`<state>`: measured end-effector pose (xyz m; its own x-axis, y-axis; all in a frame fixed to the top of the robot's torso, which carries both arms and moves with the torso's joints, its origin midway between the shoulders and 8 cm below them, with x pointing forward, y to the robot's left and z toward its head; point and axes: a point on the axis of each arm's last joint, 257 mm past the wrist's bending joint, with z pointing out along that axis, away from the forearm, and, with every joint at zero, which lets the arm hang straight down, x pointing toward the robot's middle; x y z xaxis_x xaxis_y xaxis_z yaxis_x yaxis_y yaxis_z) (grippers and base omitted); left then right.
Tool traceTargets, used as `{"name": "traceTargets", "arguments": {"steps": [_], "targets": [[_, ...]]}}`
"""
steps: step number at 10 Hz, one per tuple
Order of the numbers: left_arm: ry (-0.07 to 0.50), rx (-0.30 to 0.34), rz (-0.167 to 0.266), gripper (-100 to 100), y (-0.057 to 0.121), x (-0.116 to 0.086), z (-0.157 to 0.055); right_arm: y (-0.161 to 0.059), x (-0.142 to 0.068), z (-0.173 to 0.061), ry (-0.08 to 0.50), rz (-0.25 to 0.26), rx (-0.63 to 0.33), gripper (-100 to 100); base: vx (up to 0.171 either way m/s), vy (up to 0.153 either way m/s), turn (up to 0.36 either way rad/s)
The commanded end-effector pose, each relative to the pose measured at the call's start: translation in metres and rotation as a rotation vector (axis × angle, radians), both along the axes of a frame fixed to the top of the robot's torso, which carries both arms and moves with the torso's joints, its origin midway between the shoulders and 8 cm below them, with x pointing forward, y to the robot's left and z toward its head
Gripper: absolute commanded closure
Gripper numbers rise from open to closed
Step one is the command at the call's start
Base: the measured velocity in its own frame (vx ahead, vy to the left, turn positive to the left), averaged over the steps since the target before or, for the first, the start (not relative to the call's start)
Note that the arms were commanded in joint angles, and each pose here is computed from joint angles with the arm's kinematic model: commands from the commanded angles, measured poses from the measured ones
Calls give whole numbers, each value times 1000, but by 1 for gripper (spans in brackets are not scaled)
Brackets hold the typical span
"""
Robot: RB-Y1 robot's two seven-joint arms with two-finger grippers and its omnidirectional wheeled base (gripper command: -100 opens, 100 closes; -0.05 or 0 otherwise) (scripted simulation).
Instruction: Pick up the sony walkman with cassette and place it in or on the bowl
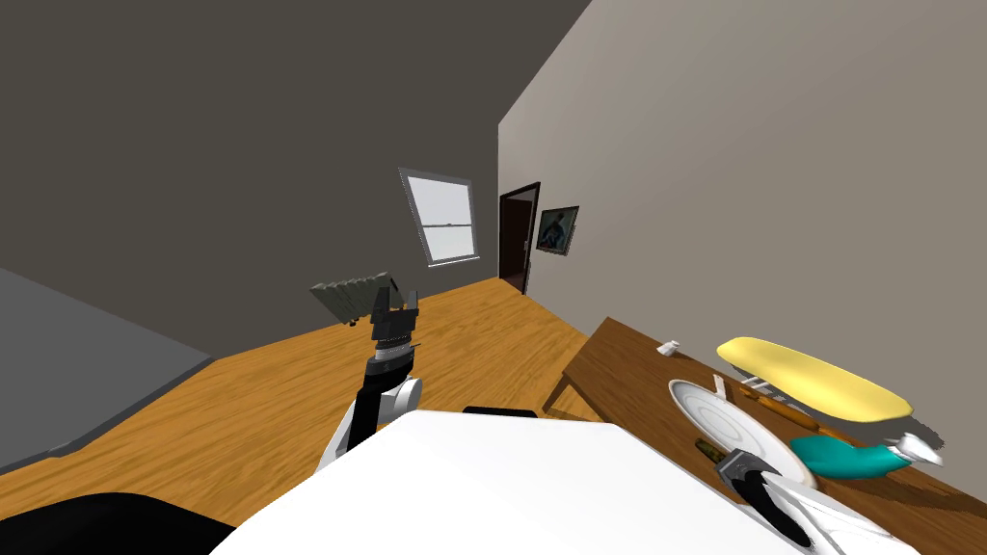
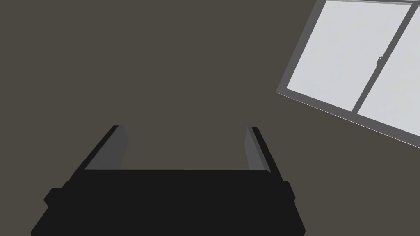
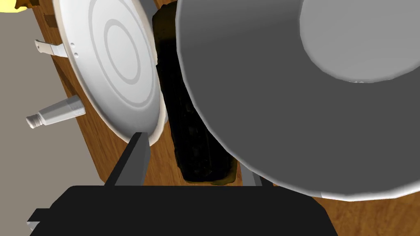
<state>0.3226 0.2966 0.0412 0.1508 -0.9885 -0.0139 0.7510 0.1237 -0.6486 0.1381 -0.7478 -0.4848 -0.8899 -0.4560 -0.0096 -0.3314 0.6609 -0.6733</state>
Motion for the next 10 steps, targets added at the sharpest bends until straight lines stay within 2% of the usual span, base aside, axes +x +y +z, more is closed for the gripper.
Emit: {"name": "traceTargets", "arguments": {"steps": [1, 4, 5, 6, 8, 9, 10], "targets": [[0, 0, 0, 0, 0, 0, 0, 0, 0, 0, 0, 0, 0, 100, 0, 0, 0], [0, 0, 0, 0, 0, 0, 0, -1, 0, 1, 1, 1, -2, 100, 0, 0, 0], [0, 0, 0, 0, 0, 0, 0, -1, 0, 1, 1, 1, -1, 0, 0, 0, 0], [0, 0, 0, 0, 0, 0, 0, -9, -3, 10, -1, 6, -2, 100, 16, 63, -66], [0, 0, 0, 0, 0, 0, 0, -9, -3, 9, 1, 7, -5, 100, 10, 76, -39], [0, 0, 0, 0, 0, 0, 0, -9, -4, 9, 1, 6, -3, 0, 0, 8, 0], [0, 0, 0, 0, 0, 0, 0, -24, -3, 24, -3, 7, -29, 100, -23, 106, 21]]}}
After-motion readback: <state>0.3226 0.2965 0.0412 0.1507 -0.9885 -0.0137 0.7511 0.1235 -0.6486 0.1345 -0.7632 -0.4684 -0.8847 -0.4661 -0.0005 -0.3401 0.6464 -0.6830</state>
